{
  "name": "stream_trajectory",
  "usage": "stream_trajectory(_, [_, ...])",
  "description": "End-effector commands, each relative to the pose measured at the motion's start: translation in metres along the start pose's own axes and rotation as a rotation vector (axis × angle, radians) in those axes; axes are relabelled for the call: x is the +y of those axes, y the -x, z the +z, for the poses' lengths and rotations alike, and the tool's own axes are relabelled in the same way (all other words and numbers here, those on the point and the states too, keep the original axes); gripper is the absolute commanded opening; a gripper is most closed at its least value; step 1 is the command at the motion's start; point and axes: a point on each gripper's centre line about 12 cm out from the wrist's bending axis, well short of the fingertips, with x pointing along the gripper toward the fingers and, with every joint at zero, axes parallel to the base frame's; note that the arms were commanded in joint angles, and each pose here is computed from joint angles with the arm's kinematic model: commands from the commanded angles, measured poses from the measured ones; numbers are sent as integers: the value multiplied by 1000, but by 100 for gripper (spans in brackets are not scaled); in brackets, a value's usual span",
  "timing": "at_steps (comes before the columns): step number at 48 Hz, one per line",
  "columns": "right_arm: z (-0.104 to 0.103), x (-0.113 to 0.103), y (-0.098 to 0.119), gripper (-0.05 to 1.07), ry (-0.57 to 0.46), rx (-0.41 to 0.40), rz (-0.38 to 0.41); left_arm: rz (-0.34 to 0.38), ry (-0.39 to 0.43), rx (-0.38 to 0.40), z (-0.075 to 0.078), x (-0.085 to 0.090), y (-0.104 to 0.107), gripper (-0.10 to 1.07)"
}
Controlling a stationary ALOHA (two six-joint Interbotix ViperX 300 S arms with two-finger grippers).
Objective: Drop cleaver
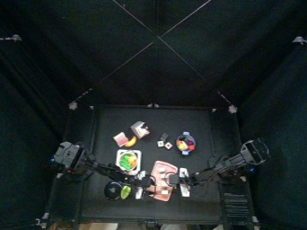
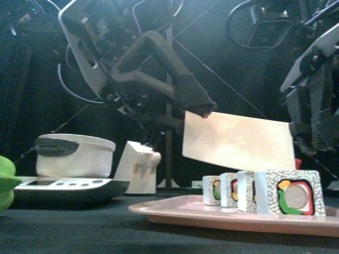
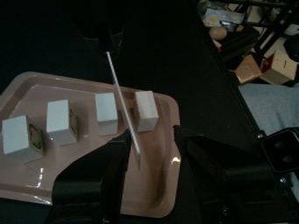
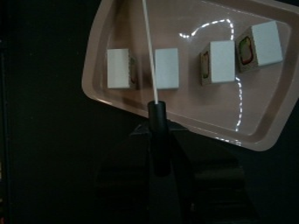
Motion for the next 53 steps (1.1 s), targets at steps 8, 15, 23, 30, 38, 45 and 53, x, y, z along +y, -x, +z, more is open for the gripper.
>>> stream_trajectory(8, [9,-2,31,24,-30,-44,2,3,-10,-146,41,7,30,82])
stream_trajectory(15, [8,-7,51,24,-61,-53,-5,50,9,-178,46,29,47,81])
stream_trajectory(23, [-1,-18,76,24,-179,-52,-6,145,48,-228,52,69,68,81])
stream_trajectory(30, [-16,-35,88,24,-333,-60,-29,206,39,-265,53,94,84,81])
stream_trajectory(38, [-35,-55,89,24,-520,-60,-67,234,-41,-294,57,110,107,81])
stream_trajectory(45, [-41,-63,85,25,-615,-56,-98,265,-66,-338,63,118,133,81])
stream_trajectory(53, [-48,-69,76,26,-654,-34,-152,290,-34,-357,56,120,155,81])
